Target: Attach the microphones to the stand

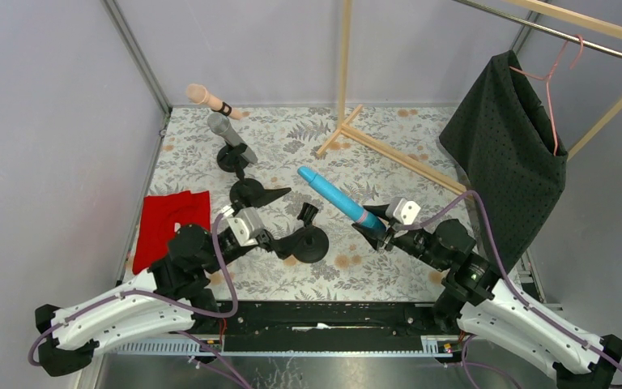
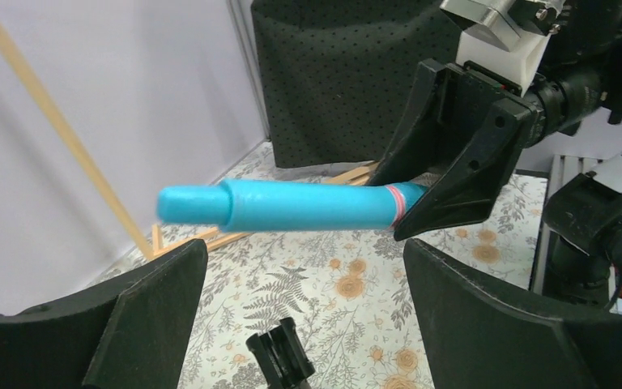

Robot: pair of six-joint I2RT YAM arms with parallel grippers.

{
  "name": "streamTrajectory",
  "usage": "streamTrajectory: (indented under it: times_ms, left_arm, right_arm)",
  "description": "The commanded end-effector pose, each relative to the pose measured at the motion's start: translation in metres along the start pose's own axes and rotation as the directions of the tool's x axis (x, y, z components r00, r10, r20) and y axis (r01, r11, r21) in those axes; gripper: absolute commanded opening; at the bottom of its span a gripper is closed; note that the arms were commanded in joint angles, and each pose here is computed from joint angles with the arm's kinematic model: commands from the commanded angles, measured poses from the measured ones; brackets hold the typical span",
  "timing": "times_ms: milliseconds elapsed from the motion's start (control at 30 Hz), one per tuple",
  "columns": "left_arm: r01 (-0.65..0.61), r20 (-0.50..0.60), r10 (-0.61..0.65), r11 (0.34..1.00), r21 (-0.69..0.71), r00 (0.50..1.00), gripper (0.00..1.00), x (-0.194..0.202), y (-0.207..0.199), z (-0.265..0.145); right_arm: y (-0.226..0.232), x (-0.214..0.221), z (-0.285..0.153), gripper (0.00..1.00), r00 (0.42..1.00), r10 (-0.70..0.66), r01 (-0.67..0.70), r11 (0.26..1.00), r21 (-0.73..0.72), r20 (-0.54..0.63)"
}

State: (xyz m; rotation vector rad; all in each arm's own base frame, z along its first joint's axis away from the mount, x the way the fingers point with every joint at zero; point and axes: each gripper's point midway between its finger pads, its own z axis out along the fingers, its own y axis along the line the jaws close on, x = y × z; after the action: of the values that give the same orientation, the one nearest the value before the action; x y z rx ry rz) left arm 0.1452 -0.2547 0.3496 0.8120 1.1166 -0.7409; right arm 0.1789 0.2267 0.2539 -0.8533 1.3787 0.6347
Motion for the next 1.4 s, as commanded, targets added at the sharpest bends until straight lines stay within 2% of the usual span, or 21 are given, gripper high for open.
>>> streamTrajectory:
  times_ms: [0,133,233,367,567,833,1100,1267,1367]
  left_arm:
    - [-0.034,0.1,0.027,0.997,0.068,0.995,0.95,-0.037,-0.008,0.003]
    - [-0.171,0.051,0.166,0.98,0.105,0.985,0.94,-0.036,-0.007,-0.002]
    - [-0.301,0.032,0.3,0.94,0.16,0.954,0.93,-0.04,-0.008,-0.008]
    - [-0.431,-0.027,0.448,0.872,0.232,0.893,0.93,-0.034,-0.006,-0.009]
    - [-0.506,-0.157,0.586,0.783,0.361,0.795,0.93,-0.007,-0.002,-0.004]
    - [-0.489,-0.215,0.62,0.75,0.445,0.755,0.93,0.007,-0.006,0.007]
    - [-0.496,-0.289,0.647,0.743,0.449,0.706,0.92,0.014,0.002,0.023]
    - [-0.503,-0.341,0.674,0.726,0.469,0.655,0.91,0.03,0.005,0.02]
    - [-0.509,-0.348,0.684,0.718,0.474,0.641,0.88,0.034,0.004,0.019]
  right_arm:
    - [0.006,-0.048,0.007,0.17,0.972,-0.202,0.213,0.974,-0.081,0.12]
    - [-0.001,-0.047,0.009,0.15,0.959,-0.282,0.276,0.953,-0.122,-0.03]
    - [-0.008,-0.042,0.007,0.15,0.935,-0.331,0.313,0.939,-0.145,-0.128]
    - [-0.01,-0.054,0.005,0.15,0.917,-0.376,0.353,0.92,-0.169,-0.134]
    - [-0.002,-0.056,0.003,0.14,0.885,-0.425,0.365,0.886,-0.285,-0.191]
    - [0.005,-0.064,0.008,0.13,0.876,-0.449,0.369,0.86,-0.352,-0.176]
    - [0.015,-0.07,0.016,0.11,0.876,-0.455,0.354,0.831,-0.428,-0.161]
    - [0.019,-0.074,0.017,0.12,0.882,-0.45,0.349,0.825,-0.445,-0.142]
    - [0.022,-0.076,0.015,0.11,0.886,-0.445,0.347,0.821,-0.455,-0.128]
